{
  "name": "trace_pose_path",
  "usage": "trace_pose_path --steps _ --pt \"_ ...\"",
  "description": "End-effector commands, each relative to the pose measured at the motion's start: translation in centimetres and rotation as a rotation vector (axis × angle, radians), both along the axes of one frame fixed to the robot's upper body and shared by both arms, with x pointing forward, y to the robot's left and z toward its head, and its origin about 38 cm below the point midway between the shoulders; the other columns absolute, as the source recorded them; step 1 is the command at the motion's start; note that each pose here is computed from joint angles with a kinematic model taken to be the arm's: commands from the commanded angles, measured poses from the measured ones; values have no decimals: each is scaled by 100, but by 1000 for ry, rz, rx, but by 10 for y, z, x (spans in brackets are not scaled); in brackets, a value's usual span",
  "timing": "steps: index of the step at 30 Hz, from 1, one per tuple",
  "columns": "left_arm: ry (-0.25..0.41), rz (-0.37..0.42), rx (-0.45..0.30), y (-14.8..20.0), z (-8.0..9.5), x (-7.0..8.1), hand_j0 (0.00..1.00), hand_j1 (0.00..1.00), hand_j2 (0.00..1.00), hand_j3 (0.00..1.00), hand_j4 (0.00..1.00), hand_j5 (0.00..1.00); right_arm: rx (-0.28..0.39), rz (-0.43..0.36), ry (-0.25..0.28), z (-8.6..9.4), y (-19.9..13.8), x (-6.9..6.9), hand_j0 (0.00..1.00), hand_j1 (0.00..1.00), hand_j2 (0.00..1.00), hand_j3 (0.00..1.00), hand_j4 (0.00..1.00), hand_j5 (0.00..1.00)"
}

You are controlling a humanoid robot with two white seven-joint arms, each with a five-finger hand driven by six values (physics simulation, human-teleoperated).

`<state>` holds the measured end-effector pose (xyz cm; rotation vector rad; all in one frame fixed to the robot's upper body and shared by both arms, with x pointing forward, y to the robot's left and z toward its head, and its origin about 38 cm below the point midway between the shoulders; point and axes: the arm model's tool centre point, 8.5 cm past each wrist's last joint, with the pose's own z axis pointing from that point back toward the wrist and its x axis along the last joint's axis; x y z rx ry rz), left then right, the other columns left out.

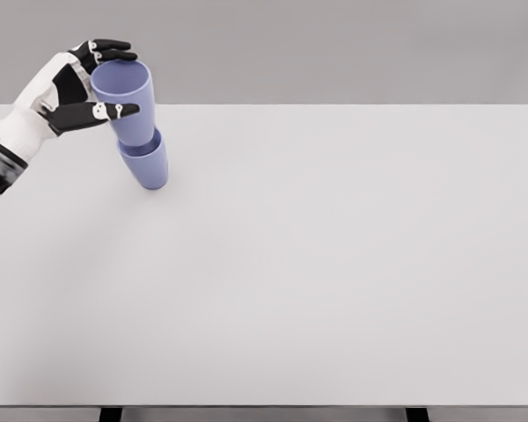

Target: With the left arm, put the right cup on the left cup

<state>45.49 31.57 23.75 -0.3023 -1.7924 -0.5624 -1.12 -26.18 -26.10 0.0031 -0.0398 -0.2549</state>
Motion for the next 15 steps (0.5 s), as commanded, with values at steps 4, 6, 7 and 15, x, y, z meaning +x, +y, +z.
trace_pose_path --steps 4,6,7,15 --pt "21 21 -25 -1 -10 8 70 70 70 70 70 70 0 0 0 0 0 0 100 100 100 100 100 100" --pt "19 18 -29 -3 -9 9 70 70 70 70 70 70 0 0 0 0 0 0 100 100 100 100 100 100" --pt "16 15 -36 -6 -9 10 70 70 70 70 70 70 0 0 0 0 0 0 100 100 100 100 100 100" --pt "40 51 -37 4 -17 17 70 70 70 70 70 70 0 0 0 0 0 0 100 100 100 100 100 100"
